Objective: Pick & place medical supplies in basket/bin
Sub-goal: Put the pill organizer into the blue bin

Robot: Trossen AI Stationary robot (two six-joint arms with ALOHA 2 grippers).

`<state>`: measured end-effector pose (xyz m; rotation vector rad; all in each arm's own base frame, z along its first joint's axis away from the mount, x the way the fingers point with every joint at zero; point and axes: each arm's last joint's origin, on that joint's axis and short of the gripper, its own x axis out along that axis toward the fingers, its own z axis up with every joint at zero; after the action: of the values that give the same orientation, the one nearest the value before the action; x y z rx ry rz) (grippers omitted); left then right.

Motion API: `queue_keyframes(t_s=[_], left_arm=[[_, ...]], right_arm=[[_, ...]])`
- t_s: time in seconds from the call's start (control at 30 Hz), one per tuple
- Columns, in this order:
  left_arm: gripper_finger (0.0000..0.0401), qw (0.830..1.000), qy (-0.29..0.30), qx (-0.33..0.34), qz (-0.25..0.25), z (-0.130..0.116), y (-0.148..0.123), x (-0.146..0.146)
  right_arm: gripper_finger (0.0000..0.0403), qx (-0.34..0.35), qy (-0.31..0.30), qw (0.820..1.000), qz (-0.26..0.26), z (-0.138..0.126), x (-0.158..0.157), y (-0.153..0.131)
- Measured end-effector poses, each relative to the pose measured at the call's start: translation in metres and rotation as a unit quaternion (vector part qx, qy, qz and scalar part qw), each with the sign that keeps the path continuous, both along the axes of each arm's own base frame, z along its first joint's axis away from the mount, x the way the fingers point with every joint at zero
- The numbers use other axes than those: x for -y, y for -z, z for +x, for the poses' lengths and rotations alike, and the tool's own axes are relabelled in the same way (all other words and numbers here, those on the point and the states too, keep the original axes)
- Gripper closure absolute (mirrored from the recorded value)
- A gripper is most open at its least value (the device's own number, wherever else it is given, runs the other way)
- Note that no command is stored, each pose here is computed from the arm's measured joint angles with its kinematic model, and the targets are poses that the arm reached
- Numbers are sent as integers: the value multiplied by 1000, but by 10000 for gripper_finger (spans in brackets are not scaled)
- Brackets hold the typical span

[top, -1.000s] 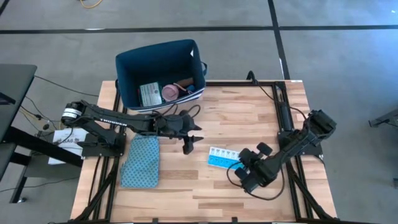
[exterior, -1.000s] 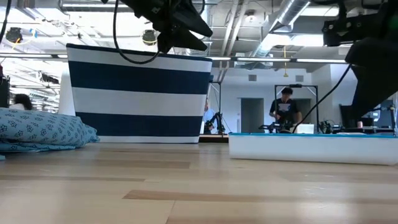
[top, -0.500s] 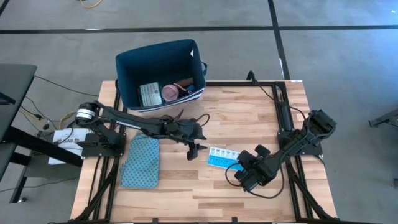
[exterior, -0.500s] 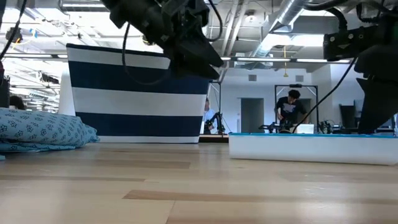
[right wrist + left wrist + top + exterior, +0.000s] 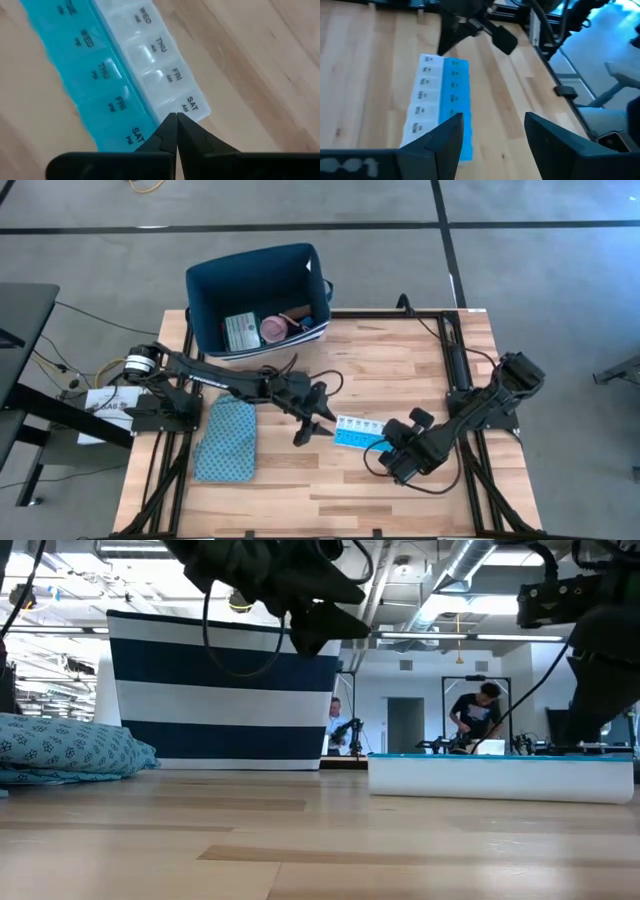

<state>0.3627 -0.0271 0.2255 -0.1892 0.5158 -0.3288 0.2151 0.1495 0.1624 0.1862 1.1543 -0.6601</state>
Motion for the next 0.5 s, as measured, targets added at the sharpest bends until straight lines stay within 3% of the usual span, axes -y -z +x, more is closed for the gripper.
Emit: queue_keyframes(t_s=[0.17,0.37,0.5], left_arm=[[202,1000,-6,-9,-1,-1,1,3],[202,999,-9,-21,-24,-1,2,8],[202,1000,-6,-23,-2,-3,3,12]], right_arm=[[403,28,1,999,-28,-2,3,-7],[403,-12,19,1000,-8,0,12,4],[403,-4,21,1000,-2,1,11,4]])
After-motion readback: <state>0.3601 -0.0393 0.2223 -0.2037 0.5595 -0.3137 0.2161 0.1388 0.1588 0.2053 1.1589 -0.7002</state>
